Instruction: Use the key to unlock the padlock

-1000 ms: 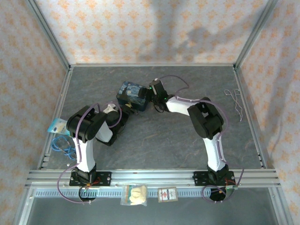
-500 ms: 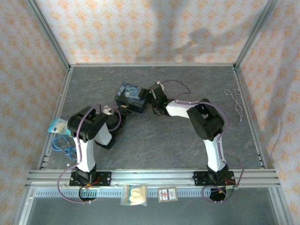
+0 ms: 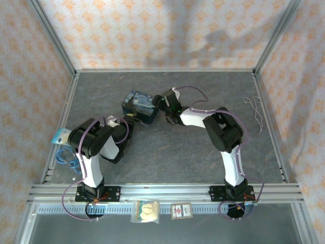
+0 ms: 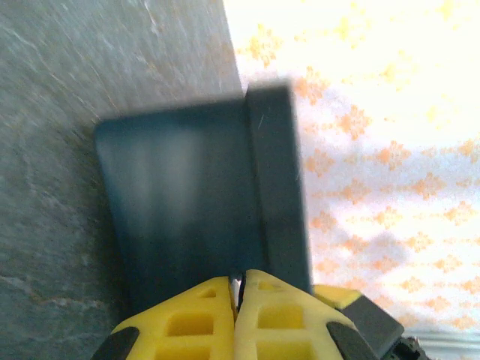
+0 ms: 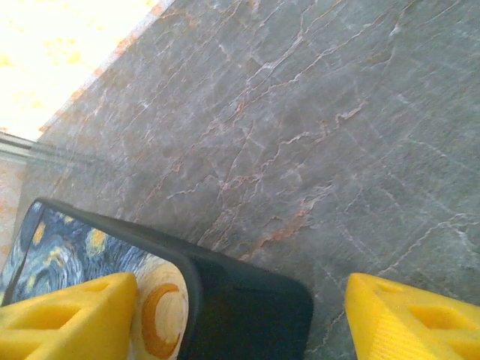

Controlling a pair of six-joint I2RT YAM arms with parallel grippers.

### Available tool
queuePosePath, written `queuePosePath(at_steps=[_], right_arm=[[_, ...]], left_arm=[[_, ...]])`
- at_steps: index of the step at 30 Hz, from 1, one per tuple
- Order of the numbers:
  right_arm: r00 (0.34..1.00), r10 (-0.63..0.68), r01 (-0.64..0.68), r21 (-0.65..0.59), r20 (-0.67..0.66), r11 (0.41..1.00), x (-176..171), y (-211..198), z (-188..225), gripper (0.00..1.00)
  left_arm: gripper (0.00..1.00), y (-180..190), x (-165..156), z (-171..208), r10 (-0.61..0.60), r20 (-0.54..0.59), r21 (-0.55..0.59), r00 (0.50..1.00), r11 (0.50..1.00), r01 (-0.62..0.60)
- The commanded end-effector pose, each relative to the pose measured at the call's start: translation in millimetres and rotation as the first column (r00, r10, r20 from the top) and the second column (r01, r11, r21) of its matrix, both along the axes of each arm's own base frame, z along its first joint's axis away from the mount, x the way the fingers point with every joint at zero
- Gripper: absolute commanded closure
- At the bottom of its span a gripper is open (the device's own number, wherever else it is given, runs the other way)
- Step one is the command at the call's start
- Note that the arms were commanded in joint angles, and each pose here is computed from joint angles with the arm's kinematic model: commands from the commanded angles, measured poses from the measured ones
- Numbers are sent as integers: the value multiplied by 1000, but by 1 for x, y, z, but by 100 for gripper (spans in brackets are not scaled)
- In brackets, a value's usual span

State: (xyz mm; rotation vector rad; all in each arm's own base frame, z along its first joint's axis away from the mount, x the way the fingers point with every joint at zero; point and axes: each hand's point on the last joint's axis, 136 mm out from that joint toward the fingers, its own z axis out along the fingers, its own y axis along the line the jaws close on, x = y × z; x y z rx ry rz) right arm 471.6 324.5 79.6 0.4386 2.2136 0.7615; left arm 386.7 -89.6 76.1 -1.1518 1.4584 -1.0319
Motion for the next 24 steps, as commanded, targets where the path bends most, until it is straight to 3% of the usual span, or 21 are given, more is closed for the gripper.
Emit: queuePosePath(at_steps=[1, 5, 10, 16, 20, 23, 24], right_arm=[[993, -101, 94, -104, -62, 990, -1, -32, -32, 30], [993, -98, 90, -108, -63, 990, -3, -31, -33, 31], [995, -95, 91, -122, -27, 988, -1, -33, -22, 30], [996, 7, 8, -164, 93, 986, 8, -23, 28, 22], [982, 61, -23, -204, 181, 979, 0, -31, 66, 13], [976, 102, -48, -264, 192, 963, -11, -41, 75, 0], [976, 112, -54, -292, 186, 955, -16, -46, 76, 0]], left_arm=[[100, 18, -2, 8, 100, 35, -45, 994, 994, -98], [100, 8, 12, 4, 79, -4, -41, 997, 996, -79], [100, 5, 11, 22, 48, 53, -2, 997, 999, -48], [100, -14, 1, 32, -113, -30, 166, 993, 979, 117], [100, -22, -13, 39, -202, -137, 317, 970, 918, 236], [100, -28, -26, 40, -263, -230, 395, 937, 855, 337], [100, -28, -31, 40, -276, -261, 411, 925, 835, 365]])
